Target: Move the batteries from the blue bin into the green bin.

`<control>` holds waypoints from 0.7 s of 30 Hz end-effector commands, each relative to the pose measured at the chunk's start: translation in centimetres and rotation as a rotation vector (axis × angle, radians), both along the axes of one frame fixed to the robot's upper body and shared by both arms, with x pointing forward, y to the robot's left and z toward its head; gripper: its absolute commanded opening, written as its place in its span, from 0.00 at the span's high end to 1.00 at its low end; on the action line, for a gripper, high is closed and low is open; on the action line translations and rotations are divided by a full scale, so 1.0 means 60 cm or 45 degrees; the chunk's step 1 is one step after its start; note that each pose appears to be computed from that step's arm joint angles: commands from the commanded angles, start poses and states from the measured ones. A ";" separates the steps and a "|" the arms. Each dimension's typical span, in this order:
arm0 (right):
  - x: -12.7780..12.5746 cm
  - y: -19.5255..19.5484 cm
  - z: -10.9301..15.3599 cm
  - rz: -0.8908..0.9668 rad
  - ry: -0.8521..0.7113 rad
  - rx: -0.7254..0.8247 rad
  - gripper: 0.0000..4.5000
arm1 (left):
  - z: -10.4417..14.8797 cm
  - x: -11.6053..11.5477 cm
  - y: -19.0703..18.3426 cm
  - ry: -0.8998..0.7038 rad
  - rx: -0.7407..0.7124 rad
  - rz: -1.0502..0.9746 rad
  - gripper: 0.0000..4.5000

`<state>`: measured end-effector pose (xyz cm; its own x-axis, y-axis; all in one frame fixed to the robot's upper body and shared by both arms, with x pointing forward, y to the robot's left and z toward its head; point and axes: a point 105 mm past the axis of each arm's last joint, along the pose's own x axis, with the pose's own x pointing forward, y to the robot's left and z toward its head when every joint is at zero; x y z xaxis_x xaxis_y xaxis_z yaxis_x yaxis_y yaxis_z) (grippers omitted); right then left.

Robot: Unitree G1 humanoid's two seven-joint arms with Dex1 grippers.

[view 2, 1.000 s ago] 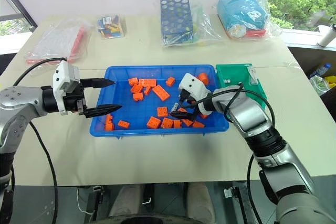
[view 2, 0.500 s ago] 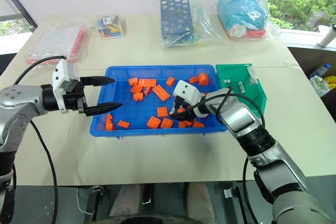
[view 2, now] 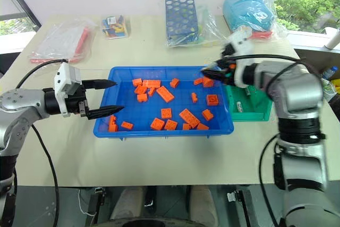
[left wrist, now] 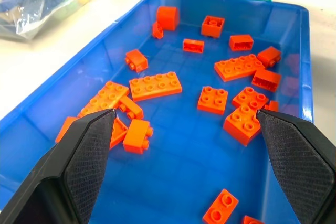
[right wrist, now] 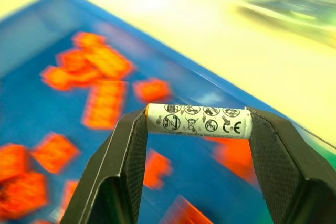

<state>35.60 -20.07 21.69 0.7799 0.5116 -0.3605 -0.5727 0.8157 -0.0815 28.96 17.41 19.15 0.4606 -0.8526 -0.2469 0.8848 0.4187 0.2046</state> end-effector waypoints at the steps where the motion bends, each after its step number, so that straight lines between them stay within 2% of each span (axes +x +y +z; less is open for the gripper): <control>1: -0.017 -0.056 0.000 -0.146 -0.004 -0.059 0.50 | 0.012 0.000 0.002 -0.036 0.004 -0.021 0.00; 3: -0.024 -0.082 -0.013 -0.216 0.014 -0.110 0.50 | 0.014 0.003 0.002 -0.030 -0.004 -0.025 0.00; 5: -0.029 -0.094 -0.026 -0.248 0.021 -0.167 0.27 | 0.014 0.005 0.002 -0.028 -0.008 -0.030 0.00; 7: -0.032 -0.094 -0.033 -0.234 0.008 -0.217 0.13 | 0.015 0.008 0.000 -0.030 -0.010 -0.036 0.00; 8: -0.033 -0.091 -0.033 -0.216 -0.007 -0.229 0.01 | 0.016 0.009 0.000 -0.030 -0.012 -0.038 0.00; 11: -0.038 -0.090 -0.015 -0.126 -0.069 -0.217 0.01 | 0.019 0.011 0.000 -0.029 -0.018 -0.042 0.00; 15: -0.057 -0.119 0.012 0.069 -0.221 -0.389 0.01 | 0.027 0.011 0.010 -0.023 -0.019 -0.041 0.00; 18: -0.092 -0.138 0.032 0.289 -0.197 -0.384 0.01 | 0.043 0.009 0.027 -0.024 -0.016 -0.034 0.00; 21: -0.111 -0.170 0.043 0.381 -0.096 -0.359 0.01 | 0.064 0.009 0.051 -0.018 -0.012 -0.014 0.00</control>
<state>29.64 -29.72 22.29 0.6642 0.5659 -0.4884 -0.7391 0.5950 -0.3157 29.72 19.58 20.74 0.4382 -0.8591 -0.2646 0.8982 0.4065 0.1675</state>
